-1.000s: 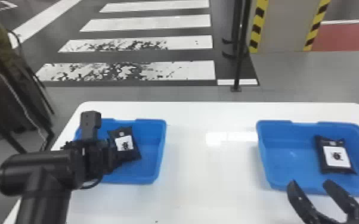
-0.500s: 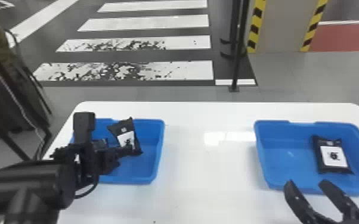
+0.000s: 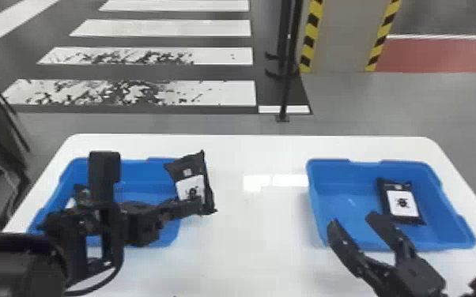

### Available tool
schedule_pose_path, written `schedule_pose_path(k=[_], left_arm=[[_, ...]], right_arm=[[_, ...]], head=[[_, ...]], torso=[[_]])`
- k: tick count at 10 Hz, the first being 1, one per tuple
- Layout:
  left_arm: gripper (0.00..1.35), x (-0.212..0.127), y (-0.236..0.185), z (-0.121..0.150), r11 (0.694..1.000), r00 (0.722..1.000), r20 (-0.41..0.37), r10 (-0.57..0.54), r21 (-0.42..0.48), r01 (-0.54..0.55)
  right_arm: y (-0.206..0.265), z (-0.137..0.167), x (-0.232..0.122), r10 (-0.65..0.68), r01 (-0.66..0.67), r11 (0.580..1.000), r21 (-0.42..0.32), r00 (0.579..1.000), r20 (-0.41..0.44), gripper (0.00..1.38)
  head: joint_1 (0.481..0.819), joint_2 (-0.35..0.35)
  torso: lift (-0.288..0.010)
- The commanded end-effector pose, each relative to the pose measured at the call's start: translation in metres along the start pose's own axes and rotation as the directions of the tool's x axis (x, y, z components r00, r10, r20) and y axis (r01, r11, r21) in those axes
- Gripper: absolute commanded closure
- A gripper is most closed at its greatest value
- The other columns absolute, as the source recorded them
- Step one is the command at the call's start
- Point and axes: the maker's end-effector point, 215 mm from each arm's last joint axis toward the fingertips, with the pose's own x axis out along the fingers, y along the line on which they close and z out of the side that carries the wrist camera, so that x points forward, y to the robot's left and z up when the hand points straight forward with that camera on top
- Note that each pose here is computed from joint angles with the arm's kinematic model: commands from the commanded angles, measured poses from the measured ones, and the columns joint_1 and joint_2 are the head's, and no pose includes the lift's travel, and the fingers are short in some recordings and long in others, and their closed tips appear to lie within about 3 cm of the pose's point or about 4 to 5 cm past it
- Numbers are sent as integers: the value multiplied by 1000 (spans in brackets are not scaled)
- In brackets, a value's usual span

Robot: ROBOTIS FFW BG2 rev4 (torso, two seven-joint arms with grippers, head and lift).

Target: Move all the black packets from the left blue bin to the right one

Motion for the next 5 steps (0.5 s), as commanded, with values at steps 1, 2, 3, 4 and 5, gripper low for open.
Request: schedule_pose_path(k=[1,2,3,4,5], left_arm=[[1211,15,-62,-5,990,990,-7,-140,12,140],[1211,22,-96,-9,976,976,-19,-215,20,216],[1211,27,-123,-14,961,960,-33,-277,16,278],[1211,29,-146,-22,944,943,-52,-328,9,329],[1211,30,-158,-29,935,933,-73,-353,3,354]], right_arm=[[18,4,15,60,-59,998,21,998,-16,170],[26,1,20,88,-87,995,42,996,-29,170],[26,3,25,96,-94,995,43,995,-31,170],[25,3,27,100,-98,994,56,995,-30,170],[22,6,31,103,-101,993,56,994,-24,170]], head=[[695,-31],[695,-68],[695,-106],[695,-138],[695,-158]], torso=[[-140],[-140],[-140],[-140],[-140]])
